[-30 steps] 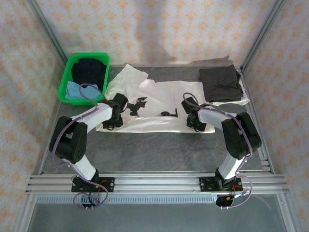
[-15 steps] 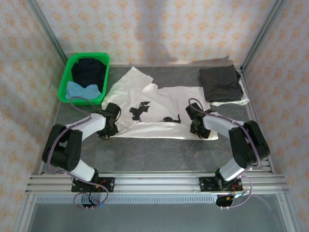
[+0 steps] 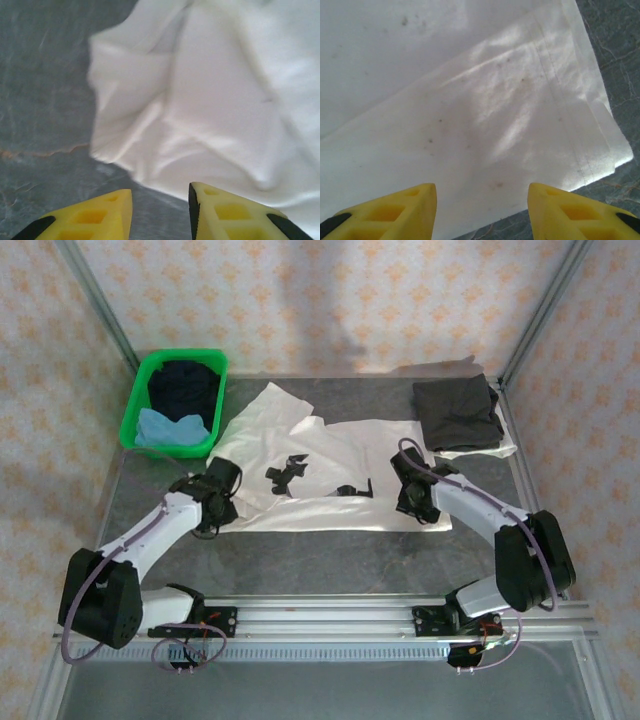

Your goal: Fold and stack the t-shirts

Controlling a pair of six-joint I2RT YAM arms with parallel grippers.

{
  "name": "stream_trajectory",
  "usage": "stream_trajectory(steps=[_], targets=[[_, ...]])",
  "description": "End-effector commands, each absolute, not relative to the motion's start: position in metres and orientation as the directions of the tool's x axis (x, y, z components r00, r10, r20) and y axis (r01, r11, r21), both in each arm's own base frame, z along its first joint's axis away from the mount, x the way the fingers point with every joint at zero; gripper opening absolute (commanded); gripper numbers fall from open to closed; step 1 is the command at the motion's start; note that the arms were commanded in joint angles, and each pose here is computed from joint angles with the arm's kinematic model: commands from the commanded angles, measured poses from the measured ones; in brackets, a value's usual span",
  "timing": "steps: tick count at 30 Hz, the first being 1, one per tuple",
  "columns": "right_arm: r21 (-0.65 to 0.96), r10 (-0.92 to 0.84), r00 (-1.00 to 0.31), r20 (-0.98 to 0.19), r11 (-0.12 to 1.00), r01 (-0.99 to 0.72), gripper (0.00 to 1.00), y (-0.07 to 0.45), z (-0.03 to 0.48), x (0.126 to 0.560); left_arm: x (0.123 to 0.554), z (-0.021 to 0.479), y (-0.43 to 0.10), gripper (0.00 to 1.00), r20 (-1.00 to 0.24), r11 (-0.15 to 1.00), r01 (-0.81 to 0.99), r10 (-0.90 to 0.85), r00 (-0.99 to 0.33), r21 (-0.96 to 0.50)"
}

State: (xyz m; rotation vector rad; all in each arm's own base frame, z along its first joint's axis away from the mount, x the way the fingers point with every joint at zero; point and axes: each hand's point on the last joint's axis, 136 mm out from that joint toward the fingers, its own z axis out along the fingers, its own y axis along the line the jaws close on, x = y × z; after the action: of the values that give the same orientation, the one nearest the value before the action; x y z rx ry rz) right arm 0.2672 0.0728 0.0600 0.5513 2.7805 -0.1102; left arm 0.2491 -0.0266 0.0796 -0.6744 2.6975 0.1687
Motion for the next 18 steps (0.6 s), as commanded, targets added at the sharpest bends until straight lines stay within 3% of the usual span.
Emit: stream_trajectory(steps=[1,6,14,16,18], targets=[[-0.011,0.346,-0.874,-0.34,0.928,0.372,0.51,0.073,0.068,0.278,0.274,0.095,-0.062,0.38,-0.397,0.912,-0.409,-0.378,-0.837,-0.006],[-0.027,0.338,-0.874,-0.349,0.929,0.37,0.51,0.072,0.066,0.282,0.295,0.075,-0.122,0.41,-0.346,0.95,-0.307,-0.309,-0.886,-0.06],[-0.035,0.332,-0.874,-0.356,0.93,0.367,0.51,0.07,0.065,0.282,0.308,0.045,-0.131,0.43,-0.304,0.957,-0.29,-0.269,-0.914,0.025],[-0.035,0.334,-0.872,-0.358,0.929,0.37,0.51,0.069,0.065,0.282,0.312,0.043,-0.13,0.38,-0.309,0.957,-0.286,-0.258,-0.915,0.047],[-0.035,0.334,-0.872,-0.357,0.929,0.37,0.51,0.069,0.064,0.282,0.317,0.041,-0.129,0.27,-0.318,0.957,-0.281,-0.245,-0.916,0.073]])
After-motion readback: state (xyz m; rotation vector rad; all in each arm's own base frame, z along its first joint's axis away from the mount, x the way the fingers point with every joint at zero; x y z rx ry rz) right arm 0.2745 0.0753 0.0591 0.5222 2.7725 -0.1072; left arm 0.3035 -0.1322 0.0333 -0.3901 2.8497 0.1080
